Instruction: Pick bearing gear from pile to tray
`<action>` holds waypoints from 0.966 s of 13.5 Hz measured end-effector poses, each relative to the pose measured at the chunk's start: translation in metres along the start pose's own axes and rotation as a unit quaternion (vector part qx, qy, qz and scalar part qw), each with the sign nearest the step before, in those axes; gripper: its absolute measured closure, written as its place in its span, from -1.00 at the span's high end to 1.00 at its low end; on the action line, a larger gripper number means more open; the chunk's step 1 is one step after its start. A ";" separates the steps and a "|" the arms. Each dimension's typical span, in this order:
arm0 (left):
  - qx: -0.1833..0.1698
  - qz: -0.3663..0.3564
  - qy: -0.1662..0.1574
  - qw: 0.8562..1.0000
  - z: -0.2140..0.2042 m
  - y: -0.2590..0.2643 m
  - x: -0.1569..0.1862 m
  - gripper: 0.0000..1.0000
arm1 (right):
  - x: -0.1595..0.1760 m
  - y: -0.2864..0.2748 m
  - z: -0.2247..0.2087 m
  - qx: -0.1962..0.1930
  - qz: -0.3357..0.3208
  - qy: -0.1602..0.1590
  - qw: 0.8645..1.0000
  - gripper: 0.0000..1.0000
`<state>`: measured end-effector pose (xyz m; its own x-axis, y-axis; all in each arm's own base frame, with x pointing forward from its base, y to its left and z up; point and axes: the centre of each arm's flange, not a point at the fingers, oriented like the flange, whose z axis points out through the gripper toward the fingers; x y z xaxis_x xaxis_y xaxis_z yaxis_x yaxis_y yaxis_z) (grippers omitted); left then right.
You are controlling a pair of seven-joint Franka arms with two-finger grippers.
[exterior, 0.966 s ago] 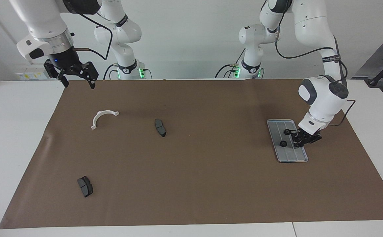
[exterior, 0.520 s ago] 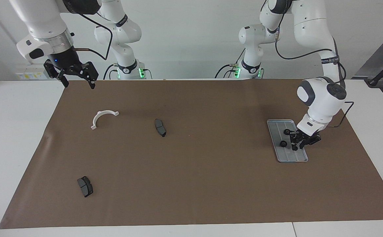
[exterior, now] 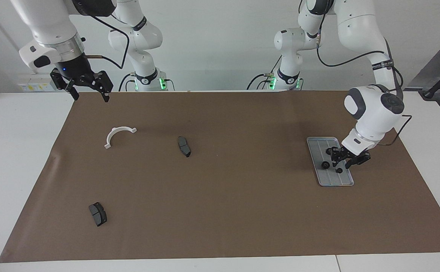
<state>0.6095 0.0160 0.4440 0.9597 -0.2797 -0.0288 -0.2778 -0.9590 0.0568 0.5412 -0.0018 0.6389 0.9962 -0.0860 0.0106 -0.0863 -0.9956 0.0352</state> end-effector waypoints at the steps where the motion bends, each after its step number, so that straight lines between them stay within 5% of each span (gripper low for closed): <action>1: -0.003 -0.001 -0.008 1.000 -0.019 0.007 -0.004 0.10 | 0.000 0.000 0.000 0.000 0.000 0.000 1.000 1.00; 5: -0.005 -0.002 -0.019 1.000 -0.094 0.046 -0.021 0.22 | 0.000 0.000 0.000 0.000 0.000 0.000 1.000 1.00; 8: -0.002 -0.001 -0.011 1.000 -0.137 0.055 -0.048 0.76 | 0.000 0.000 0.000 0.000 0.000 0.000 1.000 1.00; 13: 0.002 -0.001 0.003 1.000 -0.171 0.062 -0.073 1.00 | 0.000 0.000 0.000 0.000 0.000 0.000 1.000 1.00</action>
<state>0.5298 -0.0149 0.6202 0.9606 -0.2770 -0.0236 -0.2754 -0.9598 0.0537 0.5412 -0.0018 0.6389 0.9962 -0.0860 0.0106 -0.0863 -0.9956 0.0352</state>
